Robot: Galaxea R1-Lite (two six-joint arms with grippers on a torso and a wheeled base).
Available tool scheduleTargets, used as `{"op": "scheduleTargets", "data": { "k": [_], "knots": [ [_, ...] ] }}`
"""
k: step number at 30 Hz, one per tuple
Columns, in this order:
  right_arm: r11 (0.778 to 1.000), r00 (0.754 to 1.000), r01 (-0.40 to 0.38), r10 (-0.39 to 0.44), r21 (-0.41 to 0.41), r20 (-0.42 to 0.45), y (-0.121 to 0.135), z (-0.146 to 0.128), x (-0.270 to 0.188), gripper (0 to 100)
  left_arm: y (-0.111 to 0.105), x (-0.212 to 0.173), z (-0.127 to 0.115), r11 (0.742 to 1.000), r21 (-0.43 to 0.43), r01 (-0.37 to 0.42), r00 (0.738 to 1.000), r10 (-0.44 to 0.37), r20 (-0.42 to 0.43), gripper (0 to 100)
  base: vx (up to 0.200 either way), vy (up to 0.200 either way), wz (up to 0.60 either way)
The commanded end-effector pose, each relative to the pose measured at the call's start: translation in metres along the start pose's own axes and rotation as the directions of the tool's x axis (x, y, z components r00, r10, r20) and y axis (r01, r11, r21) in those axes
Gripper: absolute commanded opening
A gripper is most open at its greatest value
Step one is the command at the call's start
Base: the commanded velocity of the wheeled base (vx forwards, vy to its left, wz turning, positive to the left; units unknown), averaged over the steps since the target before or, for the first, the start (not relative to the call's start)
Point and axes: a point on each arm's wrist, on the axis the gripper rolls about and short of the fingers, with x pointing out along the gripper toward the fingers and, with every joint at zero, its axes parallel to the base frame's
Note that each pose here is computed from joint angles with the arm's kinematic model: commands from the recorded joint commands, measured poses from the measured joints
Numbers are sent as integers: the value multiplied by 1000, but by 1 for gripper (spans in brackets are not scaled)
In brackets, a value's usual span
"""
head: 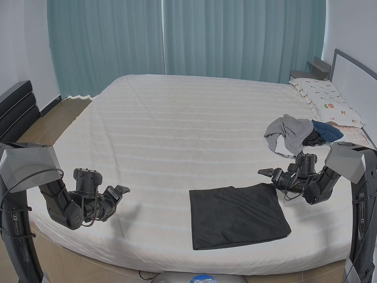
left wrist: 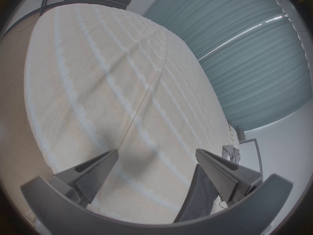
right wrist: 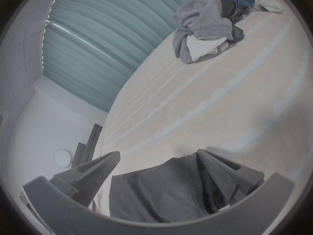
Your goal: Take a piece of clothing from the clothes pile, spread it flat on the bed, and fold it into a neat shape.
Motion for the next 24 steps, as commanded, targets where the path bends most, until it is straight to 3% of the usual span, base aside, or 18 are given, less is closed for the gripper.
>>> {"op": "scheduleTargets", "data": {
  "k": [1, 5, 6, 24],
  "knots": [
    [1000, 1000, 6, -6, 0, -11, -4, -4, 3, 100, 0, 0, 0, 1000, -1, 0, 1000, 0, 0, 100, 0, 0, 0],
    [1000, 1000, 11, -11, -2, -10, -5, -4, 2, 100, 0, 0, 0, 1000, 1, 0, 1000, 0, 0, 100, 0, 0, 0],
    [1000, 1000, 17, -17, -2, -8, -5, -5, 1, 0, 0, 0, 0, 1000, -1, 0, 1000, 0, 0, 100, 0, 0, 0],
    [998, 998, 54, -54, 13, 26, -13, 4, -9, 0, 0, 1, 0, 1000, -1, -3, 1000, 3, 4, 100, 0, 0, 0]
  ]
}}
